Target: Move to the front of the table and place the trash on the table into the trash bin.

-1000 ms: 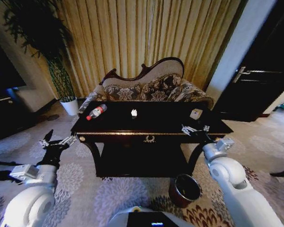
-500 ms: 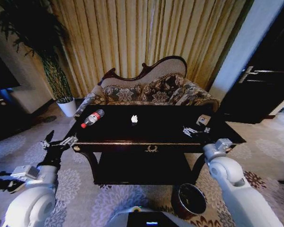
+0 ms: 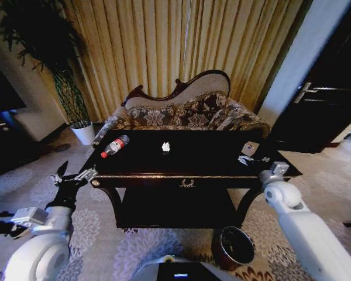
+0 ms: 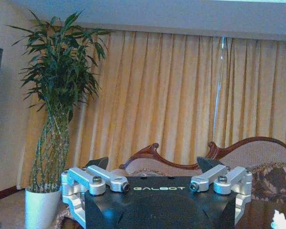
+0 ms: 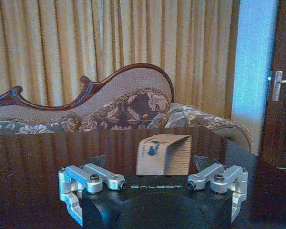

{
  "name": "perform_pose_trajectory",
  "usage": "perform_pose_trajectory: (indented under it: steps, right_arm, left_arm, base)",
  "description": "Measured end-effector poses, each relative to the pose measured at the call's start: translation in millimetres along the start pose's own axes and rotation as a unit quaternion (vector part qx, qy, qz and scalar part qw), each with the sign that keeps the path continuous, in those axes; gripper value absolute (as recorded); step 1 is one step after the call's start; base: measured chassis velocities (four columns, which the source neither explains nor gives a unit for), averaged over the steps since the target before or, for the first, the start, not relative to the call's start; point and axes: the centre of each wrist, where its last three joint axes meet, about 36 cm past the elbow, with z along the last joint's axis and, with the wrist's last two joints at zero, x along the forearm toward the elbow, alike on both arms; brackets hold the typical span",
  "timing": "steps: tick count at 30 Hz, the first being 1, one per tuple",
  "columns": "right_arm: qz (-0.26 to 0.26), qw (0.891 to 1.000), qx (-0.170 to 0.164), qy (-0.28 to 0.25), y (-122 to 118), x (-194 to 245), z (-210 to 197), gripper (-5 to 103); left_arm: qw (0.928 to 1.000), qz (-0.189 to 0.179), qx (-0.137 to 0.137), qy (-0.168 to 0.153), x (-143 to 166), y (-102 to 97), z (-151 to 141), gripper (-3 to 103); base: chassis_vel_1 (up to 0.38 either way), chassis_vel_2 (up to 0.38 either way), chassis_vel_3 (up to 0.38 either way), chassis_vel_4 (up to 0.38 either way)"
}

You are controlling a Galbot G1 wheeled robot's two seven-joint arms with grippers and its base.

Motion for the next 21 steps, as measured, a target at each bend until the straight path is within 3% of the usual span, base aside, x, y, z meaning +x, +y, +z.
perform_pose_trajectory:
  steps: [10, 21]
  right_arm:
    - [0.004, 1.000, -0.001, 0.007, -13, -22, -9, 100]
    - [-0.005, 1.000, -0.002, 0.013, -8, -22, -8, 100]
  left_arm:
    - [1.0000, -0.002, -0.003, -0.003, 4, -2.0, 0, 100]
    - [1.0000, 0.002, -0.002, -0.006, 3, -2.8, 0, 100]
  base:
    - [0.000, 0.000, 0.000, 0.000]
    - [0.000, 0.000, 0.000, 0.000]
